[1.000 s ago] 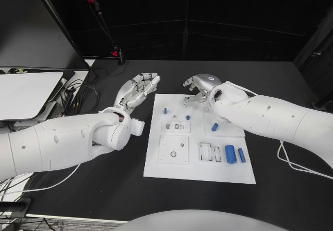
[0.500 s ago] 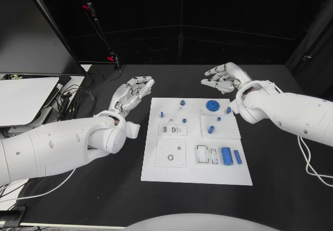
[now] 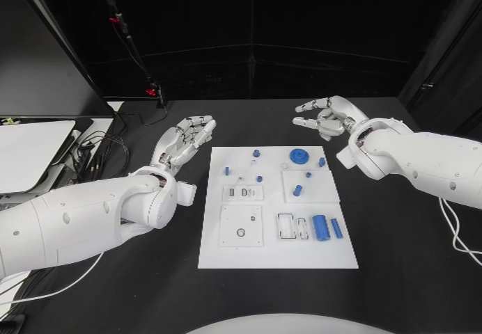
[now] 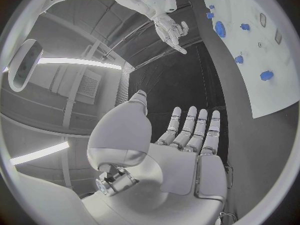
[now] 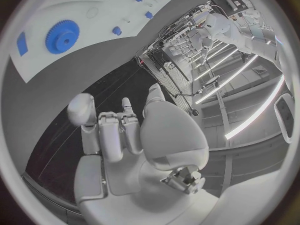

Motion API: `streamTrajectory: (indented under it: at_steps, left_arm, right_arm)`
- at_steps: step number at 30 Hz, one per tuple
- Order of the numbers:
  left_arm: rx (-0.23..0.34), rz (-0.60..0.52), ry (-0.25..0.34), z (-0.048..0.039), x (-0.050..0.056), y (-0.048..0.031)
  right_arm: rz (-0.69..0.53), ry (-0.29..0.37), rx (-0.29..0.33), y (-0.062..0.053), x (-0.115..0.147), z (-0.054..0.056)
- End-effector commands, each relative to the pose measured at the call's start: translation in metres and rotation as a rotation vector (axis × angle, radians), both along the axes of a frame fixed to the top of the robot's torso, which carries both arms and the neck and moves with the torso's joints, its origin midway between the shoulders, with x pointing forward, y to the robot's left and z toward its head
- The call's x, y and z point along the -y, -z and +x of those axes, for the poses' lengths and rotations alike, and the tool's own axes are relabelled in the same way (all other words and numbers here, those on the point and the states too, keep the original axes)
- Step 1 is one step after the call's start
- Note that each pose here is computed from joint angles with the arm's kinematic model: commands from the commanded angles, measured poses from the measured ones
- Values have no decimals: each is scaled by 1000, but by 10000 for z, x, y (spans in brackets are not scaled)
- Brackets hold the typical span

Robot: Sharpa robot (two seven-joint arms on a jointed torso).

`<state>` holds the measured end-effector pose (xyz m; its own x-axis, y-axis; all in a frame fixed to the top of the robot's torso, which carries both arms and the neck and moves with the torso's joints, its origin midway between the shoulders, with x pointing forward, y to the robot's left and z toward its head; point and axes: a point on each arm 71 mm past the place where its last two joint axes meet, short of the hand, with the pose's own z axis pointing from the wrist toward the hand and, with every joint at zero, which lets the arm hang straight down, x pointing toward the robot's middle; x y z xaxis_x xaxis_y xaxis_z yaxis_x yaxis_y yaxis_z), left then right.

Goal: Assemble the parts on the task board

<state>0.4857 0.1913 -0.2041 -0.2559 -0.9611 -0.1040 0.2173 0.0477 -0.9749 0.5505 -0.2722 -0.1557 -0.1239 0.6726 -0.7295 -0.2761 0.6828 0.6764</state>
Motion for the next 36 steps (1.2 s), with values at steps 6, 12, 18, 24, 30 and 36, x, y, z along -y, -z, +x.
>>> streamTrajectory:
  at_steps: [6, 12, 18, 24, 30, 36]
  left_arm:
    - [252, -71, 42, -60, 20, -183]
    - [253, -71, 42, -58, 20, -182]
    - [253, -71, 42, -56, 19, -181]
    - [253, -72, 43, -56, 21, -180]
    - [252, -71, 40, -57, 0, -179]
    - [253, -71, 40, -60, -6, -180]
  right_arm:
    - [-165, 61, 68, 52, 136, 40]
    - [-286, 56, 40, 186, 150, 32]
    - [-361, 37, 13, 299, 86, 53]
    - [-413, 23, -14, 400, 20, 60]
    - [-454, 34, -42, 482, -18, 71]
    - [-489, 62, -45, 518, -35, 101]
